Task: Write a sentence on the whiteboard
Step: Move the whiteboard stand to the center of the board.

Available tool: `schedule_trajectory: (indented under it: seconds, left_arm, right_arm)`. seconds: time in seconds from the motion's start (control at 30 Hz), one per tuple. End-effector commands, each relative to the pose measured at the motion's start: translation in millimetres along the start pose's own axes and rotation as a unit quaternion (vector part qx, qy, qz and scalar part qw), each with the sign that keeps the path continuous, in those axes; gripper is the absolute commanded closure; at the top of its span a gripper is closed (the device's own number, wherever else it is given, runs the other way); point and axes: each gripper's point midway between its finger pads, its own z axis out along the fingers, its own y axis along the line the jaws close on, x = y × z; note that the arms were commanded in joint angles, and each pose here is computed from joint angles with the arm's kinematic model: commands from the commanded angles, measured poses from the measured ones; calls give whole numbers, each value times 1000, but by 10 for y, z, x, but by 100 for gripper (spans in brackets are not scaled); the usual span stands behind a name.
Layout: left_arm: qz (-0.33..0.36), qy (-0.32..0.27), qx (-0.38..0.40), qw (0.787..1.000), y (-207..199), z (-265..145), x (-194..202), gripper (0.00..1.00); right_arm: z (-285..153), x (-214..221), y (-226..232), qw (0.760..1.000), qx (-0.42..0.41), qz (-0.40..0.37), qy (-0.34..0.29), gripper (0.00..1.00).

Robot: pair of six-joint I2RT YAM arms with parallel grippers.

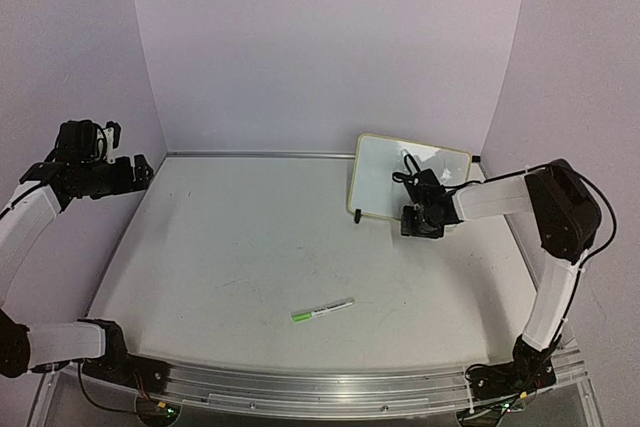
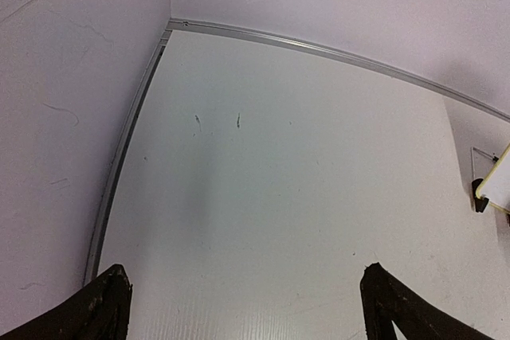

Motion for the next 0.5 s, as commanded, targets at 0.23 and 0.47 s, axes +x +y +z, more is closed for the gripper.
schedule_trajectory:
  seconds: [0.23,0.47]
  left_arm:
    - [8,-16,8,1000,-28,-29,-67,1]
    - [8,-15,9,1000,-29,-22,-57,1]
  right_arm:
    - [194,-184,-25,998,45,7,-36,72]
    - [258,-124,-43,998,55,-7,-31,90]
